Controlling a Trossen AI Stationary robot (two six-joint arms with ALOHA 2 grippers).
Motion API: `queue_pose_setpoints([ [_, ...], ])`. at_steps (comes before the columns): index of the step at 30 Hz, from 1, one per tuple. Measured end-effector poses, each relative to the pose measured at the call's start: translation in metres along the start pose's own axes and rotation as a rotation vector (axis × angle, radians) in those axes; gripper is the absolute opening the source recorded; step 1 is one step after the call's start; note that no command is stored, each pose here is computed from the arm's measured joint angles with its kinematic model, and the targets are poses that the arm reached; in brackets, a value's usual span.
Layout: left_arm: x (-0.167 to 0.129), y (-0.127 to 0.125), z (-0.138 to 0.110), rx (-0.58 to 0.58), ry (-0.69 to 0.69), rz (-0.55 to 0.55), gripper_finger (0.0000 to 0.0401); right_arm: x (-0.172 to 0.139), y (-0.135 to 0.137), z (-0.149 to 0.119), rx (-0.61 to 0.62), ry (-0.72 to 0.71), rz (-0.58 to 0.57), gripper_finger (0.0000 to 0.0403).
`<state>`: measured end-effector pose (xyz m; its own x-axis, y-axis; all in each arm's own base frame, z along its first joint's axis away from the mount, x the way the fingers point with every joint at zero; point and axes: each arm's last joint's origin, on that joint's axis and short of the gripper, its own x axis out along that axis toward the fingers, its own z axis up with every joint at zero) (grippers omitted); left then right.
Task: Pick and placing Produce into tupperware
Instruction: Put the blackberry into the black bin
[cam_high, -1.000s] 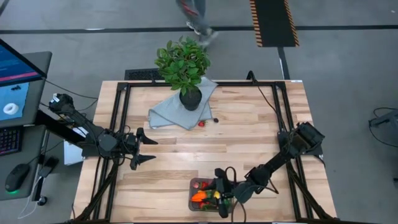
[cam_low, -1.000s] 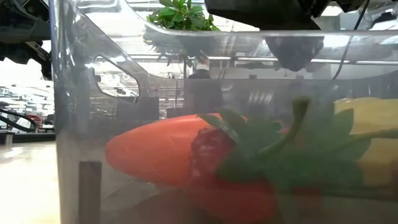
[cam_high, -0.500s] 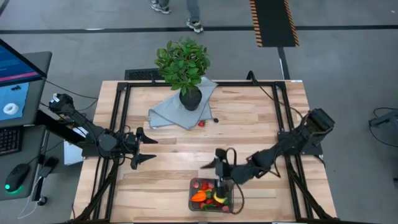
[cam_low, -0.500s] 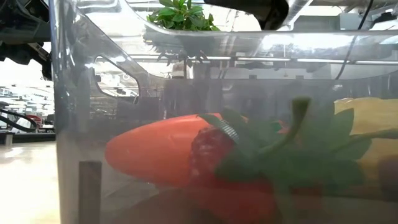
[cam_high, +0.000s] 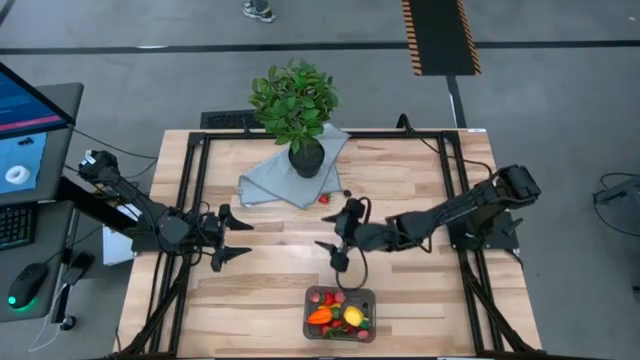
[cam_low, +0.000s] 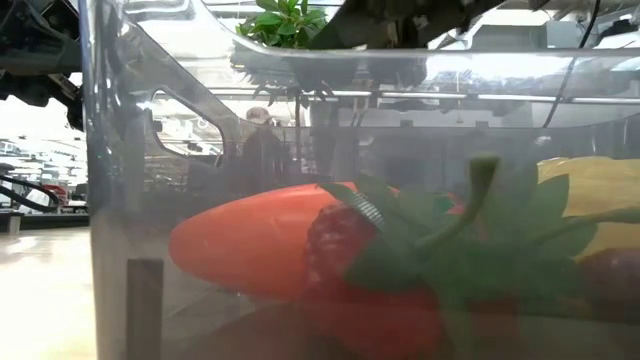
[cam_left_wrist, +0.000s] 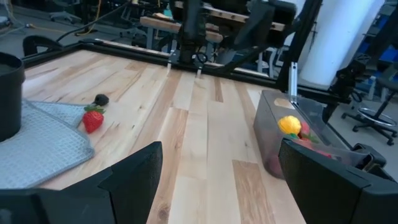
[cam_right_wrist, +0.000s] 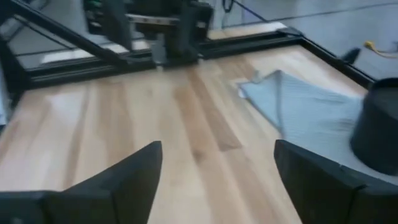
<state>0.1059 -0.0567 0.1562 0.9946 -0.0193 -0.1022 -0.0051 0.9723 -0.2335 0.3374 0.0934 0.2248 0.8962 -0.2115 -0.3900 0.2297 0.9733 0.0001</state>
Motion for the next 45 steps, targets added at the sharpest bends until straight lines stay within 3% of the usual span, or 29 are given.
queue_pose_setpoints([
  [10, 0.0, 0.001, -0.003, -0.001, 0.025, 0.02, 0.0309, 0.01, -0.043, -0.006, 0.018, 0.178, -0.084, 0.0374],
  [13, 0.0, 0.001, -0.003, -0.002, 0.024, 0.021, 0.0309, 0.006, -0.045, 0.002, 0.025, 0.146, -0.075, 0.0373],
  [19, 0.0, 0.001, -0.003, -0.015, 0.025, 0.021, 0.0309, -0.026, -0.047, 0.025, -0.017, 0.058, -0.034, 0.037],
  [25, 0.0, 0.002, -0.004, -0.024, 0.036, 0.026, 0.0309, -0.074, -0.065, 0.032, -0.003, -0.052, -0.024, 0.037],
  [30, 0.0, 0.002, -0.005, -0.023, 0.037, 0.026, 0.0309, -0.099, -0.083, 0.008, 0.027, -0.109, -0.028, 0.037],
  [35, 0.0, 0.003, -0.005, -0.019, 0.033, 0.051, 0.0309, -0.101, -0.099, -0.03, 0.112, -0.178, -0.053, 0.037],
  [42, 0.0, 0.004, -0.004, -0.017, 0.018, 0.095, 0.0309, -0.089, -0.128, -0.072, 0.386, -0.138, -0.201, 0.037],
  [45, 0.0, 0.004, -0.004, -0.017, 0.015, 0.101, 0.0309, -0.085, -0.134, -0.081, 0.416, -0.109, -0.231, 0.037],
])
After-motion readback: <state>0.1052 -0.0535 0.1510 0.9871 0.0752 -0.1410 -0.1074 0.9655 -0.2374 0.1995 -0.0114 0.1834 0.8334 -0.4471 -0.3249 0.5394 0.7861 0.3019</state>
